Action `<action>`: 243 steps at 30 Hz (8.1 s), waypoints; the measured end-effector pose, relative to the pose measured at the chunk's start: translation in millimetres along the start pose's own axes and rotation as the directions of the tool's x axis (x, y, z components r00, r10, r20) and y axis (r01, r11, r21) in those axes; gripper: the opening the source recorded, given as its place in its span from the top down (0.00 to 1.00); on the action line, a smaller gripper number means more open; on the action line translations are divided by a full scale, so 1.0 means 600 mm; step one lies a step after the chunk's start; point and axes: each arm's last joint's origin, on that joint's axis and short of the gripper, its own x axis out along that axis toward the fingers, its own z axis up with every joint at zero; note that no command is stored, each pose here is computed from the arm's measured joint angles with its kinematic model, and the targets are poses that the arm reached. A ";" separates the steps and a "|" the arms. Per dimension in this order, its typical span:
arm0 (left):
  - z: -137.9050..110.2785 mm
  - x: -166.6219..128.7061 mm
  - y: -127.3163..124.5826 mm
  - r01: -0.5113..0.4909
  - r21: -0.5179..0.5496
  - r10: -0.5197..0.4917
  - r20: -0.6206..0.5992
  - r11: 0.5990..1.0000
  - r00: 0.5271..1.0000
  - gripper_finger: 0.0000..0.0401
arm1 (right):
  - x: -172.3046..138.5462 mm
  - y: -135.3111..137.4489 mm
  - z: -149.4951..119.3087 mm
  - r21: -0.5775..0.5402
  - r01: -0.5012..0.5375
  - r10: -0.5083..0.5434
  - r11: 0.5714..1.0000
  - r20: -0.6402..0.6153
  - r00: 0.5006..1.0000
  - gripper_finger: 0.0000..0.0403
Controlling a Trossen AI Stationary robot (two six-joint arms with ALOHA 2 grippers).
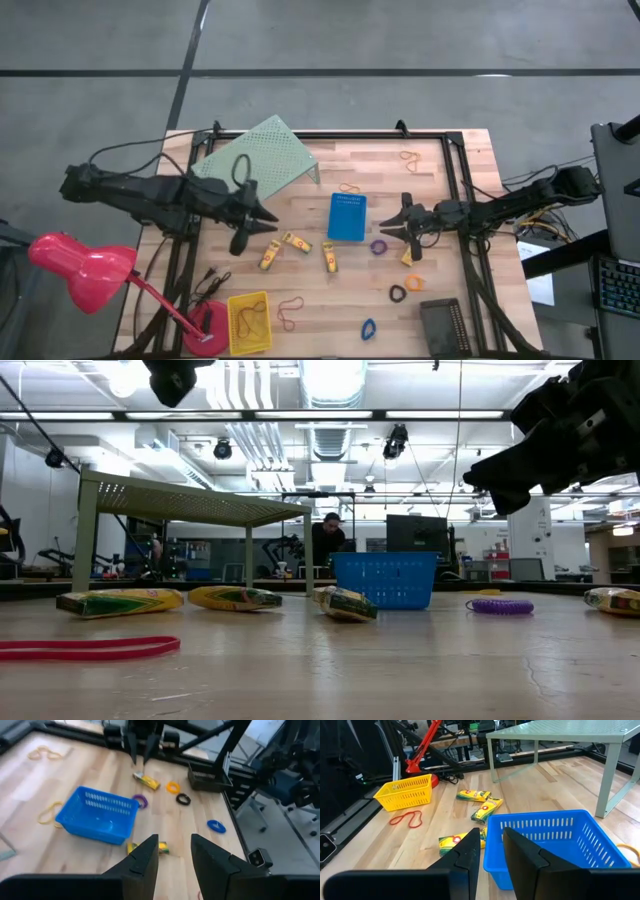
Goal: Pick & Place Office Desk Supplies
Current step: Put the bottom red rubber band into the yellow basket, then put the yellow rubber band into the yellow basket
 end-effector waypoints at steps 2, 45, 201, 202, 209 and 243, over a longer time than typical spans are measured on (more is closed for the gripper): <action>0.000 0.024 -0.007 0.015 -0.007 -0.015 -0.004 1.000 1.000 0.70 | 0.000 0.000 0.000 0.000 0.000 0.000 1.000 0.000 1.000 0.81; -0.176 0.166 -0.202 -0.141 -0.074 0.128 -0.154 0.987 0.980 0.47 | 0.000 0.000 0.000 0.000 0.000 0.000 1.000 -0.001 1.000 0.83; -0.195 0.108 -0.206 -0.409 -0.625 -0.165 -0.657 0.665 0.735 1.00 | 0.000 0.000 0.000 0.000 0.001 -0.001 1.000 -0.002 1.000 0.78; -0.204 0.111 -0.203 -0.411 -0.640 -0.182 -0.655 0.649 0.733 0.99 | 0.000 0.000 0.000 0.000 0.000 0.000 1.000 -0.002 1.000 0.78; -0.250 0.122 -0.183 -0.443 -0.712 -0.258 -0.645 0.545 0.719 0.95 | 0.000 0.000 0.000 0.000 0.000 0.000 1.000 -0.002 1.000 0.80; -0.241 0.126 -0.182 -0.347 -0.730 -0.285 -0.589 0.589 0.756 0.62 | 0.000 0.000 0.000 0.000 0.001 -0.001 1.000 -0.002 1.000 0.81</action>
